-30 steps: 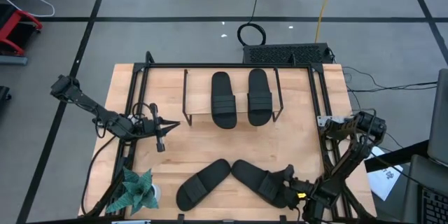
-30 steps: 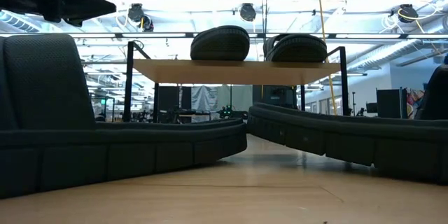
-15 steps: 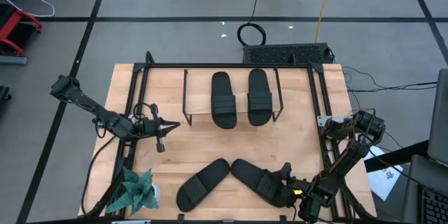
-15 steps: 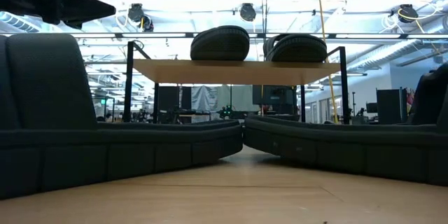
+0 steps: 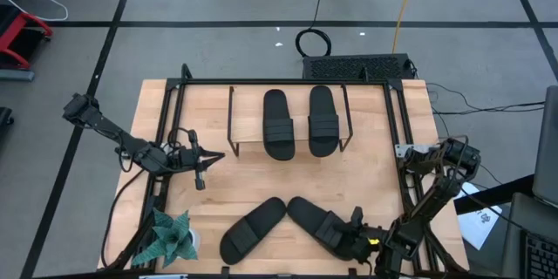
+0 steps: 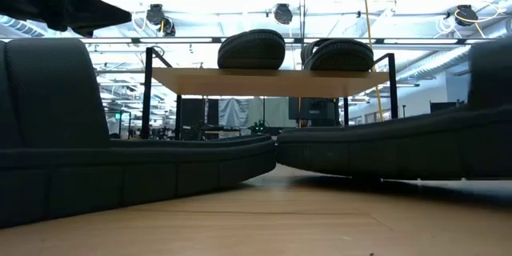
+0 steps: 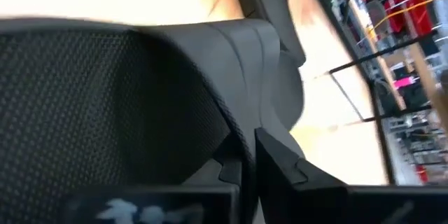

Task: Pick and place slides into the shelf
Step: Put the right black slide under the shelf

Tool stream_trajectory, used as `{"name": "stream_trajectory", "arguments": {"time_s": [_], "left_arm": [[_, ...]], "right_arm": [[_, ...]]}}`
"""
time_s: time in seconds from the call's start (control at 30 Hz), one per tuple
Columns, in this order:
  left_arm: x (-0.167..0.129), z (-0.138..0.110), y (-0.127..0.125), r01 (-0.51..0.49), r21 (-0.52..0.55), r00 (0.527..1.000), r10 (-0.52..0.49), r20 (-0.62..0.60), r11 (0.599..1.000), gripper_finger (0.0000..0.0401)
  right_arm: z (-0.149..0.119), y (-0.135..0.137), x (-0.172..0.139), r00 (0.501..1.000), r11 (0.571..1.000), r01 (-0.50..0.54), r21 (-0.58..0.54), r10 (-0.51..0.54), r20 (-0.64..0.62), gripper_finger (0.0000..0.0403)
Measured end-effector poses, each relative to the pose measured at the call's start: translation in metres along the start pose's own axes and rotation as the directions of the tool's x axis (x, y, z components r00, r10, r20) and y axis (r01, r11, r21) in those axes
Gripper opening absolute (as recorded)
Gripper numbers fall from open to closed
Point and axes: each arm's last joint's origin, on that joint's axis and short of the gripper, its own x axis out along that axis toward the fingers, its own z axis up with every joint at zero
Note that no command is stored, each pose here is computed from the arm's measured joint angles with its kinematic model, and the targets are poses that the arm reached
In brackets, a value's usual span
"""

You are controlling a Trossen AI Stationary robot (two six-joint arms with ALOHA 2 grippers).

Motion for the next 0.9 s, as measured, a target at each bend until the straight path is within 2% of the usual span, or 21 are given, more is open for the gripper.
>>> {"name": "stream_trajectory", "arguments": {"time_s": [0.2, 0.37, 0.63, 0.9], "left_arm": [[0.000, -0.001, 0.000, 0.001, 0.005, 1.000, -0.001, -0.006, 1.000, 0.0024], [0.000, -0.001, 0.000, 0.001, 0.005, 1.000, -0.001, -0.006, 1.000, 0.0024], [0.000, -0.001, 0.000, 0.001, 0.004, 1.000, -0.001, -0.006, 1.000, 0.0024], [0.000, -0.001, 0.000, 0.001, 0.005, 1.000, -0.001, -0.005, 1.000, 0.0024]], "right_arm": [[0.023, -0.002, -0.014, 1.000, 0.997, -0.007, -0.078, 0.009, 0.019, 0.0005], [0.039, -0.013, -0.026, 0.999, 0.994, 0.009, -0.109, -0.013, -0.036, 0.0003], [0.026, -0.027, -0.031, 0.983, 0.986, 0.105, -0.127, -0.122, -0.138, 0.0002], [0.024, -0.037, -0.023, 0.968, 0.979, 0.180, -0.090, -0.193, -0.158, 0.0001]]}}
